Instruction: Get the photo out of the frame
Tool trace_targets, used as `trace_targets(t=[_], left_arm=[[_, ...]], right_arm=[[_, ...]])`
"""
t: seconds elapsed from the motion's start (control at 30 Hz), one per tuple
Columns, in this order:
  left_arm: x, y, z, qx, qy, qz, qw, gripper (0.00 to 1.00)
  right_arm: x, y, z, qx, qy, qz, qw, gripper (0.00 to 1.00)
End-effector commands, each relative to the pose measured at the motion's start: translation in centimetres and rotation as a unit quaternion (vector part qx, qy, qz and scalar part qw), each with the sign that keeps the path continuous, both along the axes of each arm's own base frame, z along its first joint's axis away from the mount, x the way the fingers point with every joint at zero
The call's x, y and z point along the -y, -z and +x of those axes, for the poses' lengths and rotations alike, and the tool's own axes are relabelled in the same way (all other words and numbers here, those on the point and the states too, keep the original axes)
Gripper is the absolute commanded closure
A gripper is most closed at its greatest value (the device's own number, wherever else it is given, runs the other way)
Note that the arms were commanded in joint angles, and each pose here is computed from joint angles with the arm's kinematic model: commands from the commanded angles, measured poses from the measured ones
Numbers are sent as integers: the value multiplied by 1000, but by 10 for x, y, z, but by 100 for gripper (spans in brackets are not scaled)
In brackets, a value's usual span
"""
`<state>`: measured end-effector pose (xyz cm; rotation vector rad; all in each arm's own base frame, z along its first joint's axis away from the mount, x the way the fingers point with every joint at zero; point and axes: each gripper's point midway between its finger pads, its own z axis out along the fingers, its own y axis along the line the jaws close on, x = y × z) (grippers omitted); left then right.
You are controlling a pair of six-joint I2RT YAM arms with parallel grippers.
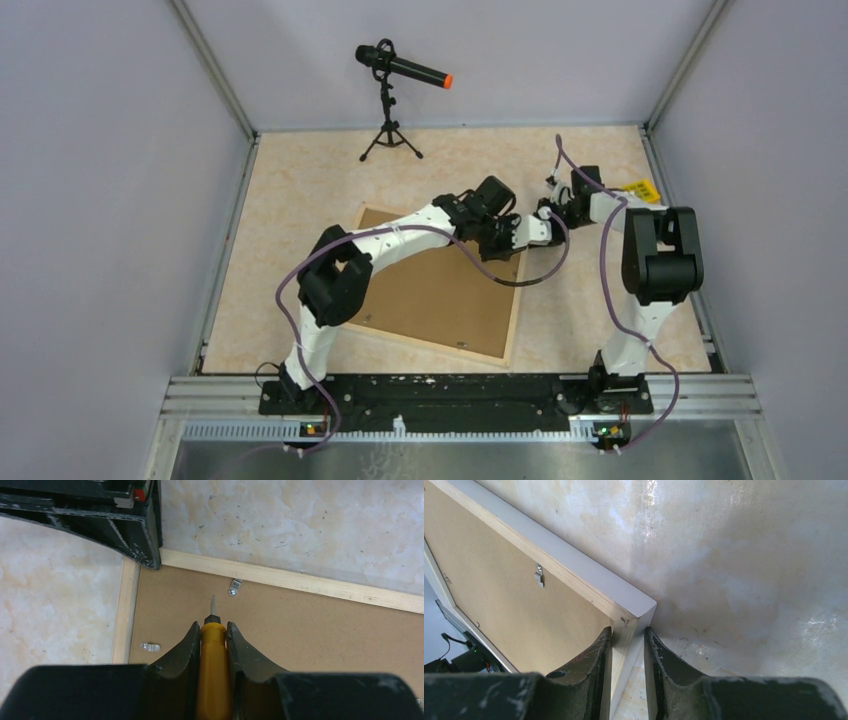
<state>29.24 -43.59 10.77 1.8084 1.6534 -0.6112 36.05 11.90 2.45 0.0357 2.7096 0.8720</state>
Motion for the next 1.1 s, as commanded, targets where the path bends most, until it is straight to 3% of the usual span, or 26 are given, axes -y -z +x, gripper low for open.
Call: trace_targets(t=[0.0, 0.3, 0.7, 1.07], left_arm=[[21, -12, 4, 19, 5, -26, 999, 100], [29, -3, -13, 11, 38, -18, 999, 100], [18, 8, -57, 16, 152, 39, 987, 100], [3, 10, -37, 53, 123, 106, 985, 100]], right_arm=[[6, 22, 10, 16, -12, -41, 999, 80], [4, 26, 10, 11, -10, -39, 999, 81], [6, 30, 14, 7, -7, -48, 999, 84], [7, 31, 14, 6, -6, -52, 999, 85]])
